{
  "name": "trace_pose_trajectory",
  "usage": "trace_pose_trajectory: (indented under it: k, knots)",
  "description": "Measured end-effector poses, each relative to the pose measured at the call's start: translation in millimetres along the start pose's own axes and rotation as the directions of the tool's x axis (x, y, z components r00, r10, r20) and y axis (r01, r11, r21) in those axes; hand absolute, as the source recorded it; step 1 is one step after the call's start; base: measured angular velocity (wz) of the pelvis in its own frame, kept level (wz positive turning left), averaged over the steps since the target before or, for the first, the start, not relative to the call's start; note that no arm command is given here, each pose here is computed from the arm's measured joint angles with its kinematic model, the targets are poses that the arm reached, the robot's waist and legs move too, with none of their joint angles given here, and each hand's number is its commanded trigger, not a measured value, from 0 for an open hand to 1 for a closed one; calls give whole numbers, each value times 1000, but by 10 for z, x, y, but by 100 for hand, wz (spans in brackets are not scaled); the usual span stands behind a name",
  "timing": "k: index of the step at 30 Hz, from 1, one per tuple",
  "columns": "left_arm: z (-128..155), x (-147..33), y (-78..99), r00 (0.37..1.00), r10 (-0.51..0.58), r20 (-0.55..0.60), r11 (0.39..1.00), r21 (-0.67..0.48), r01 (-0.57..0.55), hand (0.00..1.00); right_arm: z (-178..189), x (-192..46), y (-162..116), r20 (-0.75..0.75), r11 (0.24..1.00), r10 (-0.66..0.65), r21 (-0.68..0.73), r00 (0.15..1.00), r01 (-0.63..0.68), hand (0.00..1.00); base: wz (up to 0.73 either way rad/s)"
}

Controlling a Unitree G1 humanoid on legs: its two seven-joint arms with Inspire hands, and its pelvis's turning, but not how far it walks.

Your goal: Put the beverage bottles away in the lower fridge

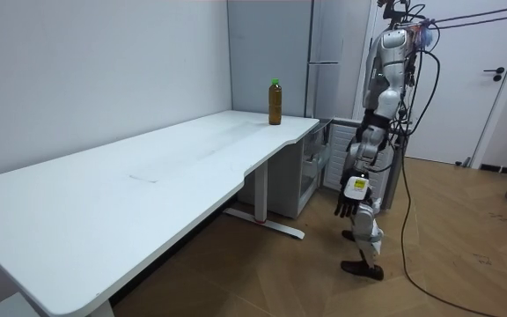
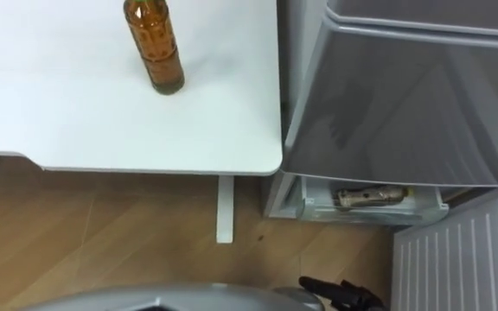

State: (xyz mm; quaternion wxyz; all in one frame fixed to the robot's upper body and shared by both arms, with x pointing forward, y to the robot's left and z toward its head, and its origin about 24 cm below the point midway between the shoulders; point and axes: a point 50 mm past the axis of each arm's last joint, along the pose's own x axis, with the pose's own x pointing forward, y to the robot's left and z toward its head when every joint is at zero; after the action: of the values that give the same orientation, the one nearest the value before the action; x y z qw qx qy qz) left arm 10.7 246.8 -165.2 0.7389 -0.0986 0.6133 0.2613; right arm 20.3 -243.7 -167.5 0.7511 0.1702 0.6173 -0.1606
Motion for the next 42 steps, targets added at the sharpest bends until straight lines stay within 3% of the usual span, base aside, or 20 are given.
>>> trace_pose_trajectory:
  k: [2,5,11,14,20,25,31,34,37,42]
  knots:
    - [45,1,-7,1000,26,6,1000,-11,-26,0,0,0,-10,-7,1000,-17,0,1000,17,0,3]
    - [174,-12,18,995,86,47,990,-114,-80,0,28,6,-3,-14,1000,-25,-7,1000,25,0,0]
    - [746,-146,48,940,247,234,915,-375,-147,0,75,10,5,2,998,-42,-51,999,42,0,0]
    - [1093,-326,49,870,334,363,877,-458,-146,0,66,2,-32,9,995,-67,-71,998,67,0,0]
    - [1741,-930,61,640,477,602,796,-604,-24,0,70,-7,-65,35,991,-84,-104,996,88,0,0]
    - [2004,-1377,19,460,500,733,803,-591,70,0,-6,-24,-111,34,991,-86,-96,996,89,0,0]
    - [2176,-1739,-47,315,427,848,836,-502,220,0,-11,-27,-121,33,994,-80,-76,996,82,0,0]
    - [2237,-1827,-137,273,336,901,867,-410,284,0,-6,-25,-107,35,996,-58,-67,998,60,0,1]
    - [2263,-1861,-265,265,201,943,875,-295,385,0,-10,-25,-106,33,997,-52,-54,998,54,0,0]
    - [2257,-1846,-435,258,14,966,885,-132,446,0,-48,-33,-120,29,999,-45,-20,999,46,0,-4]
